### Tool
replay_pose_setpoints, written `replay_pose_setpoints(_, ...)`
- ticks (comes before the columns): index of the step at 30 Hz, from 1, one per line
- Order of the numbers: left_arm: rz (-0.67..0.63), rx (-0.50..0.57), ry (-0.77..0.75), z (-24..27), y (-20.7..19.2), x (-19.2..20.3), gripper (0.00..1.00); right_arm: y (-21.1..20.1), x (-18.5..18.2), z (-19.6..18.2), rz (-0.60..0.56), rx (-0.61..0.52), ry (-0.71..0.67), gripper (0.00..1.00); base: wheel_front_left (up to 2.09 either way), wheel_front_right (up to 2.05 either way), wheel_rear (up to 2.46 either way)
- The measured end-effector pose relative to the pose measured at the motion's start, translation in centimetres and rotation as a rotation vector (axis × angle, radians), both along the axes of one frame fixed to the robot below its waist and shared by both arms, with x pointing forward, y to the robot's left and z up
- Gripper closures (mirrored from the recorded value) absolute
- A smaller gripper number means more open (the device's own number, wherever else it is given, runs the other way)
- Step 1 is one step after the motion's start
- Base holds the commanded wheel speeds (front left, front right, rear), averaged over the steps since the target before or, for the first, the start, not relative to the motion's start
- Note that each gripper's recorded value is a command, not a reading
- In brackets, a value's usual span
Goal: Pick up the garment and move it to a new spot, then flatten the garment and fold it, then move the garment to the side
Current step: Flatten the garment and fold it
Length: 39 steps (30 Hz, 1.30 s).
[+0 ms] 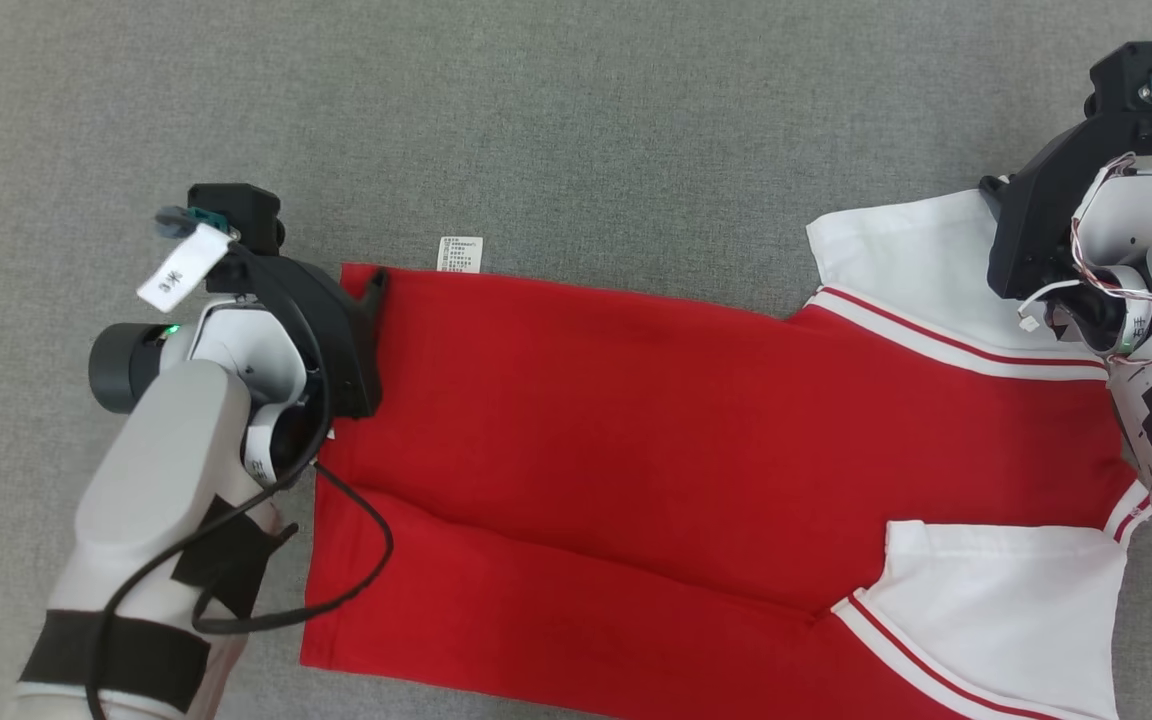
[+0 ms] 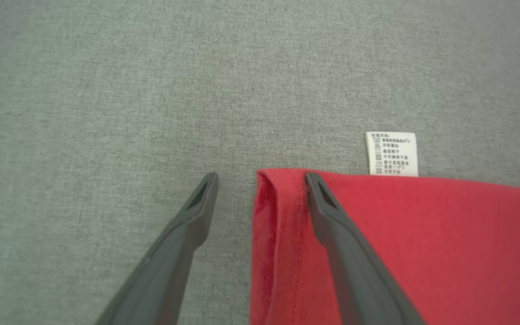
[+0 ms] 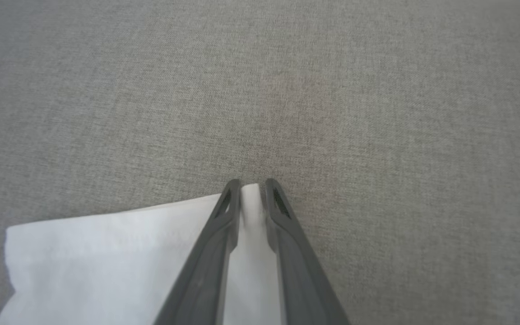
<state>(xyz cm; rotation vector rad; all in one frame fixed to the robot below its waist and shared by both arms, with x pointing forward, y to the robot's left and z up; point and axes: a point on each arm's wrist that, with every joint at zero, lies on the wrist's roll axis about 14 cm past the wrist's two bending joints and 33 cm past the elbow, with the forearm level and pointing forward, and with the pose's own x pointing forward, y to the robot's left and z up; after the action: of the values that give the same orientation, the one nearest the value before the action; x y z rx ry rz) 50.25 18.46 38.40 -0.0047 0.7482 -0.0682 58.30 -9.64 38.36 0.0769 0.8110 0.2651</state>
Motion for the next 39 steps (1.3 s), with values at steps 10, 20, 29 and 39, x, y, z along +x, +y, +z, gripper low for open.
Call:
replay_pose_setpoints(10, 0.019, 0.008, 0.043, 0.5, 0.5, 0.3, 0.00, -0.2, -0.4, -0.1, 0.006, -0.004, 0.004, 0.83, 0.00, 0.00, 0.00)
replay_pose_setpoints(20, -0.021, 0.003, 0.086, 0.1, -0.4, -0.1, 0.69, 0.1, -0.4, 0.0, 0.017, -0.002, 0.003, 1.00, 0.00, 0.00, 0.00)
replay_pose_setpoints(29, -0.047, -0.005, 0.069, 0.8, -1.1, 0.3, 1.00, 0.0, -0.5, 0.2, 0.014, 0.003, -0.014, 1.00, 0.00, 0.00, 0.00)
replay_pose_setpoints(39, -0.041, -0.011, 0.026, 1.8, -1.2, 0.4, 1.00, -0.2, 0.2, 2.2, -0.003, 0.025, -0.106, 1.00, 0.00, 0.00, 0.00)
